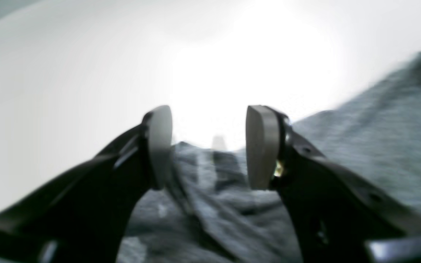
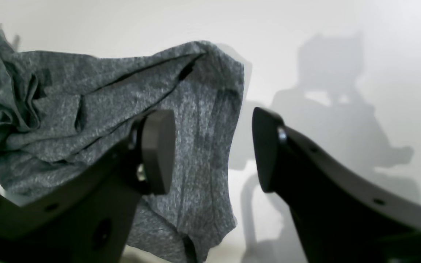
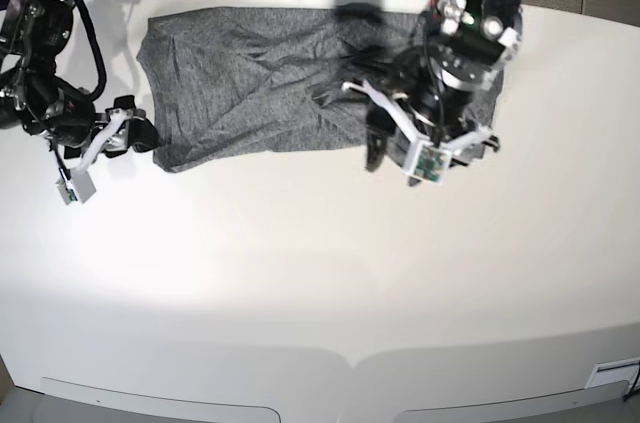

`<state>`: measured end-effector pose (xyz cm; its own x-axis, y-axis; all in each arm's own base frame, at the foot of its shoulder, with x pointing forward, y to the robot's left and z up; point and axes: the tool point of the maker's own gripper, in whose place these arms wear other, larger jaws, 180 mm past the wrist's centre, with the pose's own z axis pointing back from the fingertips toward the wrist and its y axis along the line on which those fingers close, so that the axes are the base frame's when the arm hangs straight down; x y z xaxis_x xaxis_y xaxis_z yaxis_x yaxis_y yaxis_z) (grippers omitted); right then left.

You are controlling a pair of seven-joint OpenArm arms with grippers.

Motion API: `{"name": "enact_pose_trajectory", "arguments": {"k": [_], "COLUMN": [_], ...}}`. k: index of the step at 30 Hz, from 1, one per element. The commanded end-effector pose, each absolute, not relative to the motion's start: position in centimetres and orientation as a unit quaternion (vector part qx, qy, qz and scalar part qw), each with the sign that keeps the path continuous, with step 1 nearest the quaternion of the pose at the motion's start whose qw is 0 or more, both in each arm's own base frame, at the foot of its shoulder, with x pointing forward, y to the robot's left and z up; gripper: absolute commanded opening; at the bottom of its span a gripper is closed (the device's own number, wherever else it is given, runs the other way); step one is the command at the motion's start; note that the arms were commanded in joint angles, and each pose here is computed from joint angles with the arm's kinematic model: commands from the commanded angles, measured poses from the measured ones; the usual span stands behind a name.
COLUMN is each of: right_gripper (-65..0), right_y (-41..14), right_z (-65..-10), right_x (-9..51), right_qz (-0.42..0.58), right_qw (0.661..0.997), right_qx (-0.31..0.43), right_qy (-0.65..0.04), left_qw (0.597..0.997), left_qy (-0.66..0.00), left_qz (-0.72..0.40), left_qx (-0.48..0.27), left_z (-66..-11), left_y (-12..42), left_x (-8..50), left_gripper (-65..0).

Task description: Fold the T-shirt properly

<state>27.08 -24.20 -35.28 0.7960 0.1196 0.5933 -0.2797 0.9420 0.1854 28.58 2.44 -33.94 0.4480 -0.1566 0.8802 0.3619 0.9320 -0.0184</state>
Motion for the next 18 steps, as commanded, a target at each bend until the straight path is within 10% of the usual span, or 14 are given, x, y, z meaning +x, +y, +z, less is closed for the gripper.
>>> {"name": "enact_pose_trajectory", "arguments": {"k": [1, 18], "right_gripper": [-31.2, -31.2], "right_y": [-24.4, -24.4], "right_z": [-34.0, -33.9], "right_x": [27.9, 27.9], "right_qz": [0.116, 0.116], "right_qw": [0.93, 0.93], "right_qx": [0.13, 0.13], "right_qy": [-0.322, -0.323], "left_qw": [0.842, 0.857], "left_qy": [-0.507, -0.474], "left_qz": [-0.155, -0.2], "left_qx": [-0.1, -0.029], "left_z": [-34.1, -38.2], "left_y": [2.5, 4.2], "left_x": [29.2, 31.2], "left_gripper": [-33.6, -33.7]}}
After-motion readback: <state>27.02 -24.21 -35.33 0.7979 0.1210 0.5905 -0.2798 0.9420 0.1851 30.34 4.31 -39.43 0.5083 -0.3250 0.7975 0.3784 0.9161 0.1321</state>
